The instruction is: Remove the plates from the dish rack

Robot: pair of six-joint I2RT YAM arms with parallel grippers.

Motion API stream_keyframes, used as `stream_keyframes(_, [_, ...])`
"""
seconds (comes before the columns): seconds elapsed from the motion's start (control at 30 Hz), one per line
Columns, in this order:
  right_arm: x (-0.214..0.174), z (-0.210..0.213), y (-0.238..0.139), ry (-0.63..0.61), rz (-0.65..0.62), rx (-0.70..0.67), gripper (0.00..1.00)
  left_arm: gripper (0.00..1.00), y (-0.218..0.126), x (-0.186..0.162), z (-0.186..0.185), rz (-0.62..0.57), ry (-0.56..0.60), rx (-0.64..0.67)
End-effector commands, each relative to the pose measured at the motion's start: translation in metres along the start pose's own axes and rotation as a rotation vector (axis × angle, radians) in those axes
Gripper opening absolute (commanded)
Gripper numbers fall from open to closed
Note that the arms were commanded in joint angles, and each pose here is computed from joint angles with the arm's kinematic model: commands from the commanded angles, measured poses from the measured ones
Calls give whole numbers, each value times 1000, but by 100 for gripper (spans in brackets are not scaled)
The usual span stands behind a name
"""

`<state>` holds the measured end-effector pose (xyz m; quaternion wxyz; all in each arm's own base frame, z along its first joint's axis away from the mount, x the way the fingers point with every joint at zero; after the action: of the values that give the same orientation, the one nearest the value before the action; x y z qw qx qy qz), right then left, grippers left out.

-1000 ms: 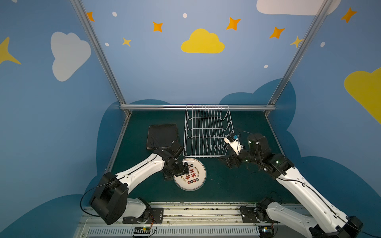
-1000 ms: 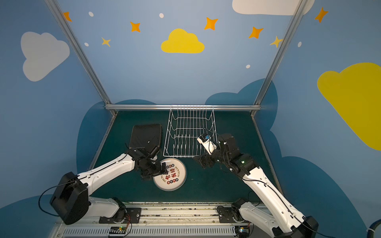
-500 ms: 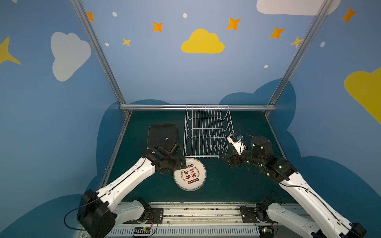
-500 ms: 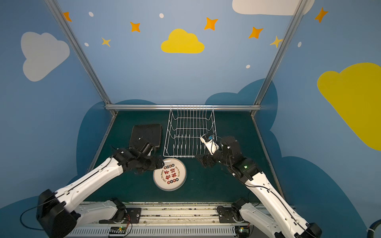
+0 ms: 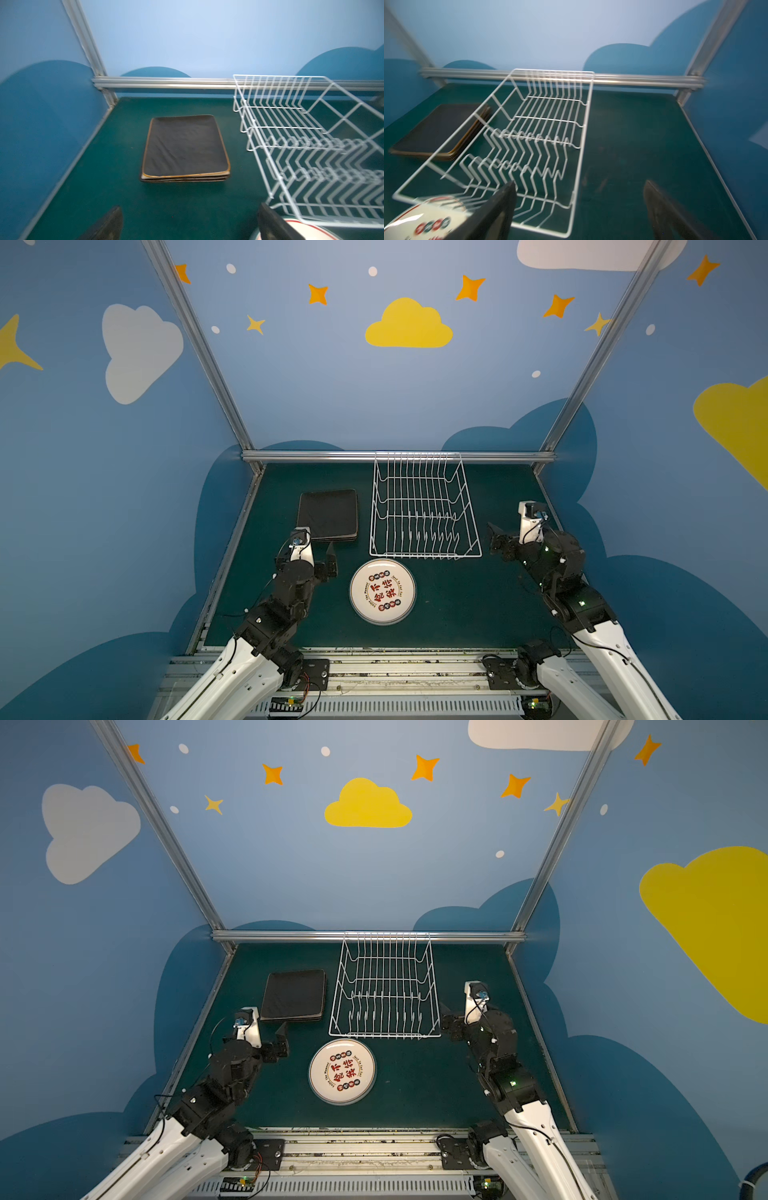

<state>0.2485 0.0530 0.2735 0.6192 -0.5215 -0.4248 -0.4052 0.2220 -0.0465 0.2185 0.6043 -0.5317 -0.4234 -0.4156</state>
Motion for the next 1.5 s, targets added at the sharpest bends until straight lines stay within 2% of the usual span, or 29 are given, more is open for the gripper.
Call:
stream_keyframes(0.0, [-21, -33, 12, 117, -42, -154, 95, 99, 9, 4, 20, -112, 48, 157])
stream_keyframes(0.13, [-56, -70, 27, 223, -74, -284, 95, 99, 27, -28, 29, -101, 12, 189])
stream_keyframes(0.3, [-98, -105, 44, 306, -61, -372, 95, 99, 45, -66, 48, 11, -66, 258])
stream_keyframes(0.43, [-113, -110, 64, 285, 35, -353, 95, 99, 58, -67, 57, -4, -92, 245])
stream_keyframes(0.53, [-116, -115, 82, 324, 130, -365, 95, 99, 68, -68, 67, 5, -136, 254])
stream_keyframes(0.67, [-106, -114, 108, 296, 164, -320, 94, 99, 87, -68, 71, 46, -152, 227])
stream_keyframes(0.8, [-109, -115, 124, 278, 201, -287, 95, 99, 109, -62, 71, 37, -139, 204])
stream_keyframes(1.1, [-108, -101, 127, 237, 198, -171, 95, 99, 143, -69, 68, 28, -162, 160])
stream_keyframes(1.2, [-108, -93, 126, 212, 185, -108, 95, 99, 150, -68, 62, 74, -140, 120])
stream_keyframes(1.47, [-109, -79, 129, 166, 183, 1, 95, 99, 157, -79, 45, 62, -91, -12])
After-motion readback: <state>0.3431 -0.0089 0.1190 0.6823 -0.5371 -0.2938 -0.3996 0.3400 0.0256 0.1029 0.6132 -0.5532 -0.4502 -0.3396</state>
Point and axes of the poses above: each gripper's point midway between its finger pads, its own y axis out along the fingers, its own z axis along the line the jaws close on, x = y × z, the point moved 4 cm from there along -y, back along the fingers, and after that the axes turned 2 degrees about y, right-handed, at the moved point
